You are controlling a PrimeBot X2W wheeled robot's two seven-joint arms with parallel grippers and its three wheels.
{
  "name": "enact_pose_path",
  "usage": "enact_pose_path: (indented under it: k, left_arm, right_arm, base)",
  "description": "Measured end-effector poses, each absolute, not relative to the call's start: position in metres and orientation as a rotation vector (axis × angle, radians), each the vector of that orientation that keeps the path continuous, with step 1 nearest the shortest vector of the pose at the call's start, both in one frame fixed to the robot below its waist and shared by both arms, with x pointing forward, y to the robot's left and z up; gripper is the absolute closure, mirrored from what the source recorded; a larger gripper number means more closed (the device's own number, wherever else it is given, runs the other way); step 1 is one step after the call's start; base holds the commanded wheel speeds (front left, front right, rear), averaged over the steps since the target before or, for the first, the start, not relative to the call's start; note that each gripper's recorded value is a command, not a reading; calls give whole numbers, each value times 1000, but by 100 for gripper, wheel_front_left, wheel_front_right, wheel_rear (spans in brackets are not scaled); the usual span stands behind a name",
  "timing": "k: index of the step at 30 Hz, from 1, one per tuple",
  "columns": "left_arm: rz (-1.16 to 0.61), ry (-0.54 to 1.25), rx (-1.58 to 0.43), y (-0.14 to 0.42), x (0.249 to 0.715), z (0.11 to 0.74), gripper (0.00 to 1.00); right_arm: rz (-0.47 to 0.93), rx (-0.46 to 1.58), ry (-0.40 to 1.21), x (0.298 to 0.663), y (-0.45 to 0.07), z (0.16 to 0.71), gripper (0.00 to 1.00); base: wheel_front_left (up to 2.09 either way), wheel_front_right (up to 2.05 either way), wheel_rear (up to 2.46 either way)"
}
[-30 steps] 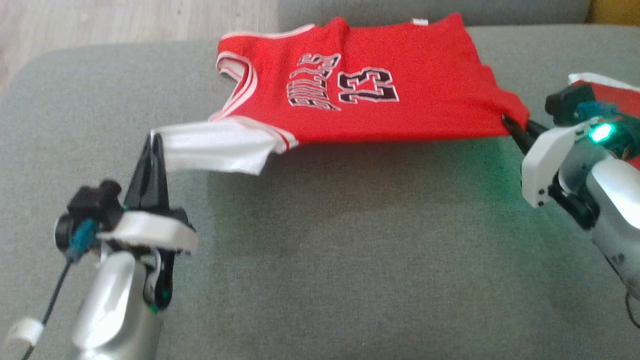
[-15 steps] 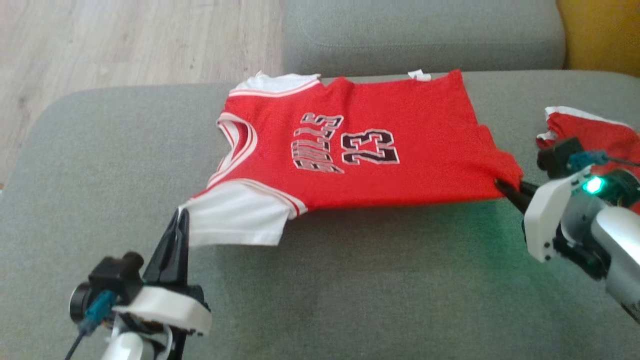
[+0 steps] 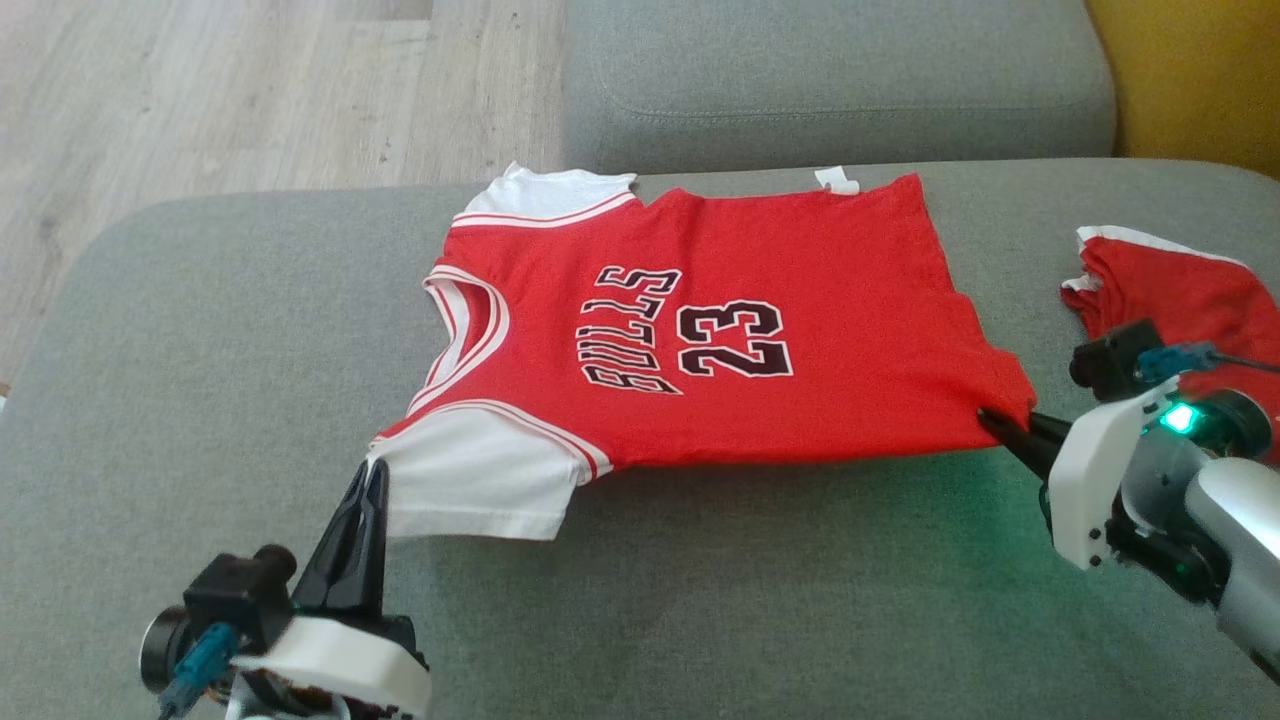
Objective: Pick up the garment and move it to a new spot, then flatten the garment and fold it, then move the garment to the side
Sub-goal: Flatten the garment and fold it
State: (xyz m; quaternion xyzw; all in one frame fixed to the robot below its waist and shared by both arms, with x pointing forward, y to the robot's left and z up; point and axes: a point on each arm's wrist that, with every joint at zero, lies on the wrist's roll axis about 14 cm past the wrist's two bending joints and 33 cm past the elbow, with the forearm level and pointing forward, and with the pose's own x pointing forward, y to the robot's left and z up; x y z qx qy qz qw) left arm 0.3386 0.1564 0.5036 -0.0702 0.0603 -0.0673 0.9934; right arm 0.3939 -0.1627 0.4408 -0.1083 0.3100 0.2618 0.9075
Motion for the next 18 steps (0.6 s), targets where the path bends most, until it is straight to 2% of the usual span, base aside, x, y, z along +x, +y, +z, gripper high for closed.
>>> enact_pose_path:
  k: [7,18]
  left_arm:
    - [-141,147,-122,157,350,498,100]
    - [-142,226,-38,163,395,480,100]
  right_arm:
    - [528,-199,642,402,-164,441,100]
    - [498,-177,771,413,-170,416,100]
  base:
    - [0,0,0]
    - [0,0,0]
